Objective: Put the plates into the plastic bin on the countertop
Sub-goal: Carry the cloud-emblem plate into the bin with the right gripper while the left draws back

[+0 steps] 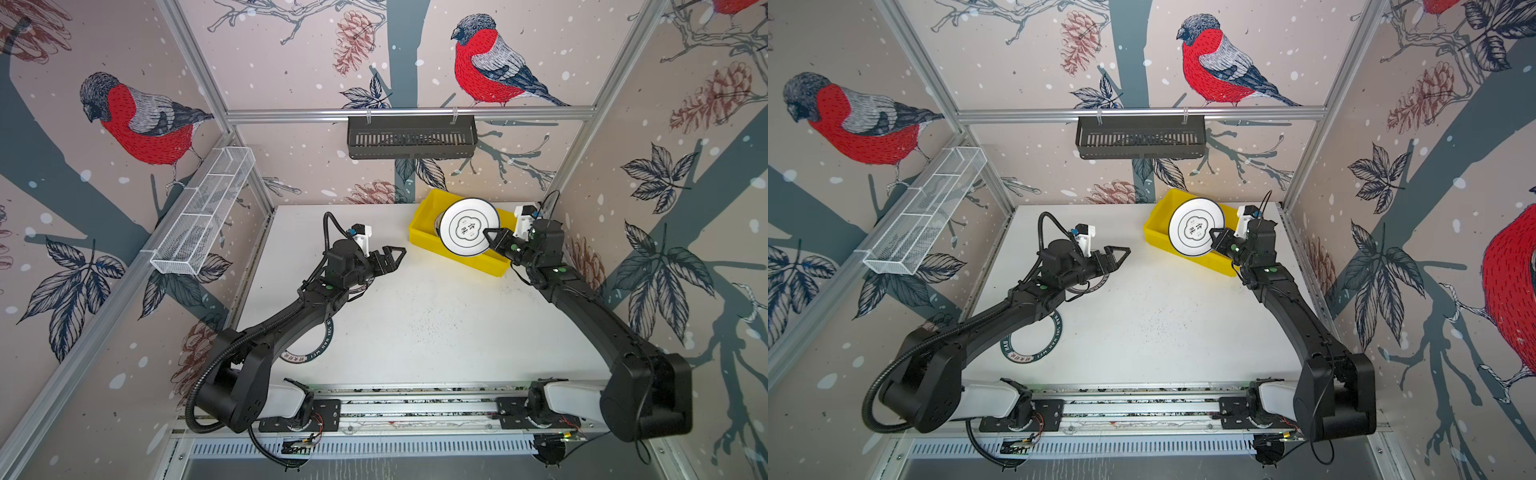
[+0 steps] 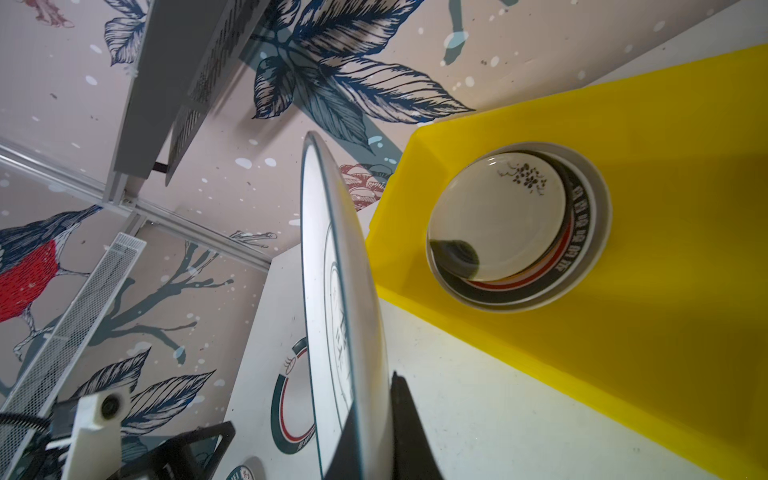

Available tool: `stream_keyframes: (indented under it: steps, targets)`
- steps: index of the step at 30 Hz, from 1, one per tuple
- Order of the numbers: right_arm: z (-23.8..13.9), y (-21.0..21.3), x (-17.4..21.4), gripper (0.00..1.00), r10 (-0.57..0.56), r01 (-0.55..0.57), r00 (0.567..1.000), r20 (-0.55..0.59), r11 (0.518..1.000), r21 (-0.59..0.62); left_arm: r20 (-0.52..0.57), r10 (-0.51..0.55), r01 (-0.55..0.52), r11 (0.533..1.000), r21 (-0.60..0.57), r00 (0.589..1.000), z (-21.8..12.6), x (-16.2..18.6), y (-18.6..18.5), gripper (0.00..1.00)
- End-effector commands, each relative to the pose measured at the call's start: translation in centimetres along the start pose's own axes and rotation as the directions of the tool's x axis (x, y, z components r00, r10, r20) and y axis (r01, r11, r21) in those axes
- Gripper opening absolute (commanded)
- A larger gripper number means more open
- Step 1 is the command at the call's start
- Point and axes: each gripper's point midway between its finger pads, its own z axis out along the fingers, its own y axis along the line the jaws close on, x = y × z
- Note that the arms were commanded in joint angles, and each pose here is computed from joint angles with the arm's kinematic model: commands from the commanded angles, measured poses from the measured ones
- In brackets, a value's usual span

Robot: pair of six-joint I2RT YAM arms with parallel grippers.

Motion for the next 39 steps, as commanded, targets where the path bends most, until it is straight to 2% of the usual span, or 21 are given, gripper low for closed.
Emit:
stream_keyframes:
  steps: [1, 14, 20, 30, 34, 39]
  targets:
    - [0.3, 0.0, -2.7, 0.00, 0.002, -0.002, 0.997, 0.075, 1.000, -0.001, 0.044, 0.077, -0.074, 0.995, -0.059, 0.996, -0.9, -0.4, 0.9, 0.97]
    - [5.9, -3.4, -5.2, 0.00, 0.007, -0.016, 0.997, 0.079, 0.994, 0.109, 0.109, 0.213, -0.188, 0.961, -0.204, 0.971, -4.1, -0.4, 3.3, 0.98]
    - [8.3, -4.8, -5.6, 0.00, 0.013, -0.022, 0.998, 0.064, 0.990, 0.142, 0.168, 0.240, -0.198, 0.953, -0.230, 0.956, -6.0, -0.6, 3.4, 0.98]
    - [14.2, -7.2, -4.4, 0.00, 0.046, -0.043, 0.999, -0.013, 0.982, 0.182, 0.216, 0.262, -0.196, 0.939, -0.283, 0.941, -8.5, -0.5, 4.1, 0.98]
    - [16.2, -9.0, -3.2, 0.00, 0.139, -0.128, 0.989, -0.045, 0.974, 0.186, 0.228, 0.267, -0.197, 0.937, -0.287, 0.936, -9.2, -0.5, 3.9, 0.98]
    - [17.2, -9.2, -1.9, 0.00, 0.108, -0.093, 0.992, -0.059, 0.972, 0.216, 0.240, 0.286, -0.200, 0.924, -0.325, 0.928, -10.3, -0.7, 4.3, 0.98]
